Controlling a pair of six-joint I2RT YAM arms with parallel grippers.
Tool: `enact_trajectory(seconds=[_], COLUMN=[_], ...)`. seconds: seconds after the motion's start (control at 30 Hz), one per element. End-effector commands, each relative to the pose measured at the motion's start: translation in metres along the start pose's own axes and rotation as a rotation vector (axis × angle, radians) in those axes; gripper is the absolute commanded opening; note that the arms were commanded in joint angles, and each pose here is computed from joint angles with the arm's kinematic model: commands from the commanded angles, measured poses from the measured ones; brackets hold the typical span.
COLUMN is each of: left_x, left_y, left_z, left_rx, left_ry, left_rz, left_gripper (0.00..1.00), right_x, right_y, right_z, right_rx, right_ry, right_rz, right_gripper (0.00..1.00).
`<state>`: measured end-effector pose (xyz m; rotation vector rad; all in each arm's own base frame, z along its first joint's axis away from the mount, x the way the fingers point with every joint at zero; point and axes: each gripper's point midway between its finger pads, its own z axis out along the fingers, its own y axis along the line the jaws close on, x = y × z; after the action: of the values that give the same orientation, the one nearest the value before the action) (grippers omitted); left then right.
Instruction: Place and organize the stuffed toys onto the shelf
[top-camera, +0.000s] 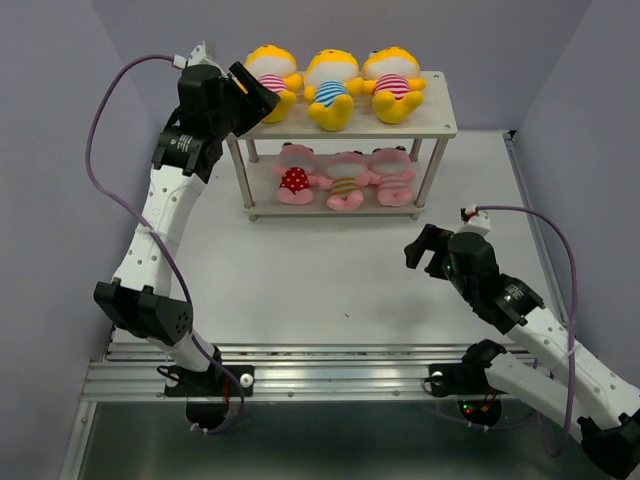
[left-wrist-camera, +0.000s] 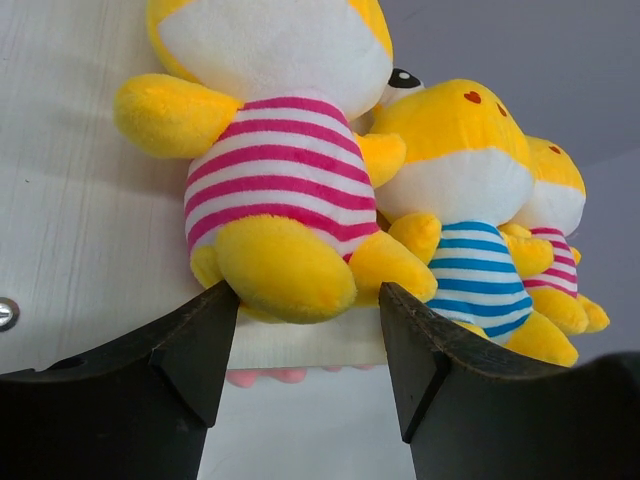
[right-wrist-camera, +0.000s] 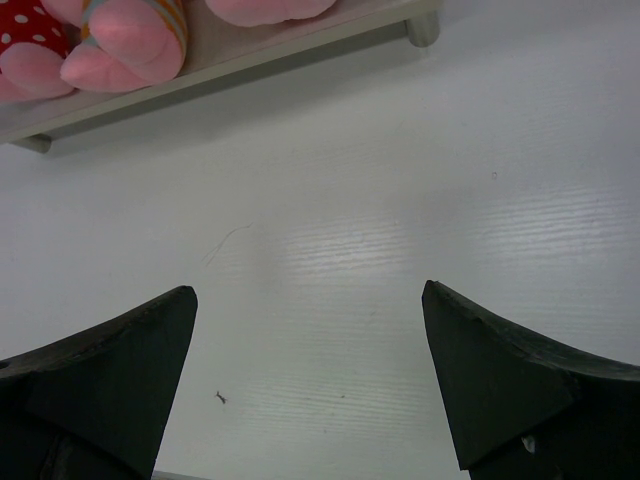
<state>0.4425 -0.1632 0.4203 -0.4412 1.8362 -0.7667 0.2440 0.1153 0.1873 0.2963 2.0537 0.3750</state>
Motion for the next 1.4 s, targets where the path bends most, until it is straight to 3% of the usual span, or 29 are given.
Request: enact_trajectory(seconds=[0.0,0.53,0.57,0.6,1.07,1.17,1.3,1.37], left_x=[-0.028,-0.036,-0.035,-0.034,-0.046,-0.046,-0.047,-0.047], left_y=[-0.022,-0.023,-0.026,-0.028,-0.031,-0.03,-0.028,-0.031], left_z=[-0.029,-0.038,-0.039,-0.04,-0.042,-0.038,-0.028,-0.026], left_rx=[0.059,0.051,0.07,0.078,0.076,0.071,0.065,0.08], left_ry=[-0.073,-0.092,-0.088,-0.087,-0.13,-0.124,-0.128,-0.121], left_rz=[0.061,0.146,0.155,0.167,0.24,0.252,0.267,0.281], left_gripper=[0.71,0.84,0.95,0.99,0.99,0.94,0.78,0.77], right_x=[-0.012,-0.012,-0.012,-0.012,-0.011,-0.011,-0.011,-0.01], right_y=[0.006,0.012,0.013,0.012,0.01,0.01,0.01,0.01], right_z=[0.001,0.004,0.004,0.004,0.006,0.007,0.007,0.008], right_rx=[-0.012,-0.031,-0.031,-0.028,-0.019,-0.014,-0.014,-0.011], right_ry=[-0.05,-0.04,-0.04,-0.039,-0.039,-0.04,-0.038,-0.036], right_rz=[0.032,0.038,0.035,0.034,0.035,0.036,0.035,0.036], right_gripper=[1.0,1.0,1.0,1.0,1.0,1.0,1.0,1.0])
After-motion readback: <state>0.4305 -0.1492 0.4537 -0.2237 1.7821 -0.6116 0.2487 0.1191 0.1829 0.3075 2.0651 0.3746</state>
